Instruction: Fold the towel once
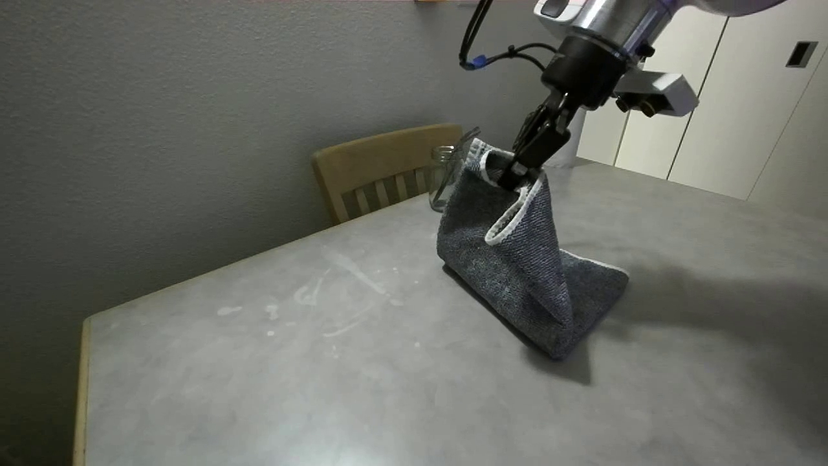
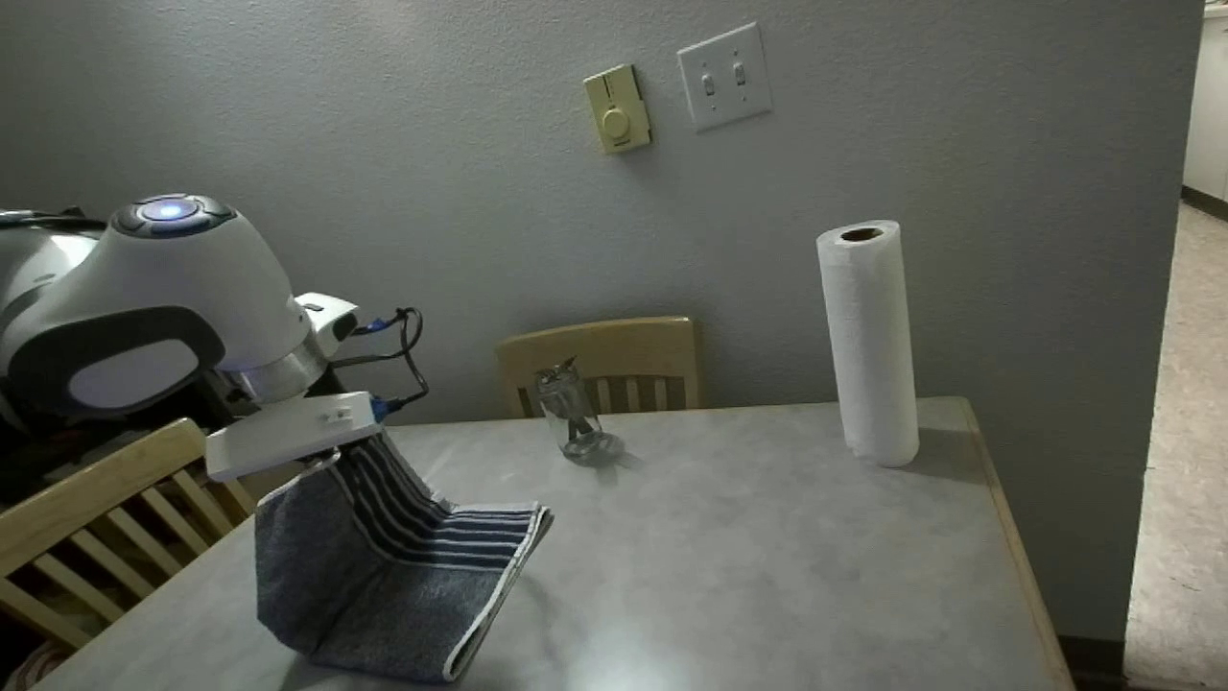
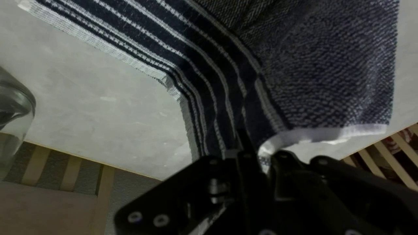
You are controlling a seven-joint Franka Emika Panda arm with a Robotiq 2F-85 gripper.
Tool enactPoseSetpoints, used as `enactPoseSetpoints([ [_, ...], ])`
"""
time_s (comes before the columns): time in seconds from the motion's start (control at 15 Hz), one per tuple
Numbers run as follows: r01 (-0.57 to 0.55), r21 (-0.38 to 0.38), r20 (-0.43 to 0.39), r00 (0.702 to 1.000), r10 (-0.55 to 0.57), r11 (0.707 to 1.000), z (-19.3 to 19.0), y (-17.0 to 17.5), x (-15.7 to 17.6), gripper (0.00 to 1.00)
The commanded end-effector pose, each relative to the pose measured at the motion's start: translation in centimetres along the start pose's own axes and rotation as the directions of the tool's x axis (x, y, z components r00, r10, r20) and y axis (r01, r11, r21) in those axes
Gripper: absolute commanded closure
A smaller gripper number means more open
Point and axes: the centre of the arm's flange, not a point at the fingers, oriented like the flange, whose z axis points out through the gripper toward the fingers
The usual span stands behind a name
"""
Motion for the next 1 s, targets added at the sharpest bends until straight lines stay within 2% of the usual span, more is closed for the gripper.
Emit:
enactPoseSetpoints([
  [0.0,0.004,0.002,-0.037,0.999,-0.003,1.0,-1.2,-0.4,-2.0,0.98],
  [0.6,-0.045,0.012,-0.15,0.988,0.047,0.999,-2.7,1.5,-5.8,0.98],
  [0.93,-0.073,0.006,-0.161,0.984,0.073,0.997,-3.7,2.5,-7.7,0.98],
])
